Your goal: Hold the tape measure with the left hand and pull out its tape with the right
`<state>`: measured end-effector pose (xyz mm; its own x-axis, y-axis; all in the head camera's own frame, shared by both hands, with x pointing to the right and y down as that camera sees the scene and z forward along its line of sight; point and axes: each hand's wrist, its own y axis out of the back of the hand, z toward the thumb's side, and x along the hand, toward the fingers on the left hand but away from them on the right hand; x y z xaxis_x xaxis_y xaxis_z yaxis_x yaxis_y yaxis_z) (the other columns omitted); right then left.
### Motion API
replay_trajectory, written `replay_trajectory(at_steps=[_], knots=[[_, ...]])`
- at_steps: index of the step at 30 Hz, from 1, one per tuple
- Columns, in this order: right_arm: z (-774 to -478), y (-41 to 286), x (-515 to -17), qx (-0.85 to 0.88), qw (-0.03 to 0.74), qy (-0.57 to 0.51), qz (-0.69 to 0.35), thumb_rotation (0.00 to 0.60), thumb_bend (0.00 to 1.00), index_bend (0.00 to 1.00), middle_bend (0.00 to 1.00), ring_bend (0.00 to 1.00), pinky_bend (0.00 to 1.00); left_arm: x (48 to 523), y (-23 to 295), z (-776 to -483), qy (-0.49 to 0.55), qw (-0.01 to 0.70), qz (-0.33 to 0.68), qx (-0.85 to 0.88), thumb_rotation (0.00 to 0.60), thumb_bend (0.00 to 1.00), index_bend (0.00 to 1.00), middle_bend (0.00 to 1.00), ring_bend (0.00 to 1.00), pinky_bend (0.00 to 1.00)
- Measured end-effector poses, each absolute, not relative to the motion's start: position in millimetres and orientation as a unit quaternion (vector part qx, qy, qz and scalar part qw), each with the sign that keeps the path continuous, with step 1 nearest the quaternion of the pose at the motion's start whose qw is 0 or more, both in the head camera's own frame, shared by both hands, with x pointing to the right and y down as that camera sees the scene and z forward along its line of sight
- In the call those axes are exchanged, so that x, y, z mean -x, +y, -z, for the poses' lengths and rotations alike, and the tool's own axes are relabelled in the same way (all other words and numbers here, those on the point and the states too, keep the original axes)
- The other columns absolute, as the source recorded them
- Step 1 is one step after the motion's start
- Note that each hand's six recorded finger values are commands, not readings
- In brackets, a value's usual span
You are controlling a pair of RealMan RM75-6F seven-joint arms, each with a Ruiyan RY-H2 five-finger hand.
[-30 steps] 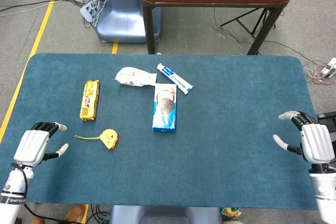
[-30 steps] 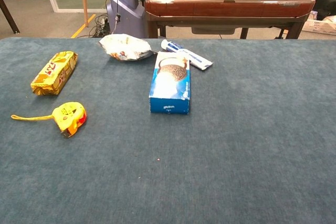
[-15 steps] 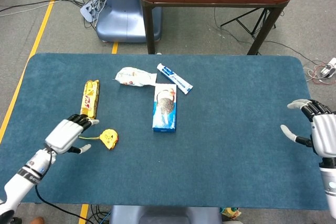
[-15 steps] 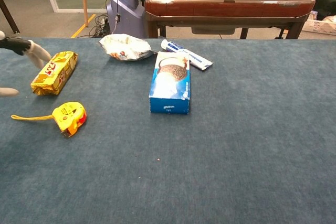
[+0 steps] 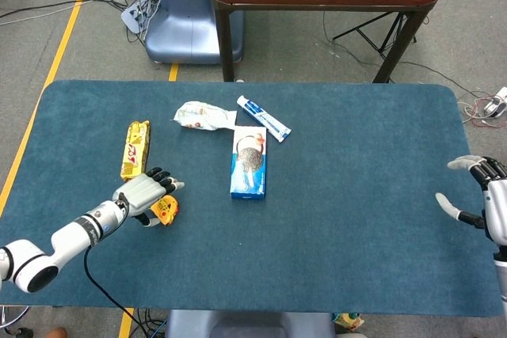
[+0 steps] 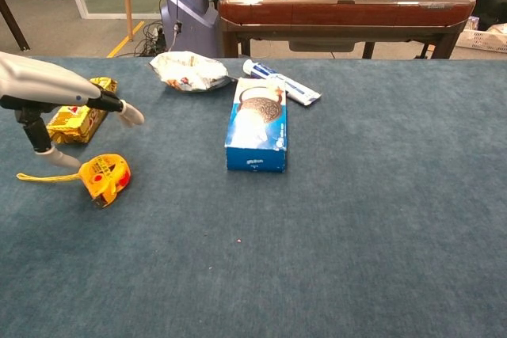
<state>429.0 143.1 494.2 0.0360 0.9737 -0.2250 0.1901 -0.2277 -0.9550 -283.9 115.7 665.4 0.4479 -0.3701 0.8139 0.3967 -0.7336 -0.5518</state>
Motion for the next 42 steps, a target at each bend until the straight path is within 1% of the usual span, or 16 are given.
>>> replay_trajectory(at_steps=[10,18,24,30,36,42], knots=[[-495.6,149.3,-436.9,0.601,0.383,-0.487,-0.505,0.6,0.27,0.39,0.36,0.29,0.38,289.0,114.9,-681.8,-0.056,0.348,0.56,0.75,0.6,0.25,0.07,0.11,0.0,0.0],[-498.1,150.0,-435.3,0.605,0.381,-0.485,-0.504,0.6,0.27,0.39,0.36,0.29,0.38,302.0,123.5,-690.8,-0.083,0.322,0.588,0.737,0.6,0.25,0.09,0.11,0.0,0.0],[-498.9,149.3,-433.4,0.607,0.383,-0.484,-0.501,0.6,0.27,0.39,0.36,0.29,0.38,312.5,134.4,-689.3,-0.092,0.299,0.604,0.734,0.6,0.25,0.12,0.13,0.0,0.0],[-502.4,150.0,-432.6,0.611,0.379,-0.482,-0.501,0.6,0.27,0.39,0.36,0.29,0.38,325.8,150.1,-681.9,-0.099,0.276,0.615,0.732,0.6,0.25,0.13,0.14,0.0,0.0],[-504.3,150.8,-433.1,0.613,0.377,-0.481,-0.501,0.6,0.27,0.39,0.36,0.29,0.38,331.0,154.1,-674.6,-0.07,0.277,0.619,0.732,0.6,0.25,0.12,0.14,0.0,0.0],[-503.3,151.5,-434.6,0.612,0.377,-0.482,-0.501,0.6,0.27,0.39,0.36,0.29,0.38,332.8,154.3,-666.9,-0.003,0.303,0.616,0.727,0.6,0.25,0.07,0.14,0.0,0.0]])
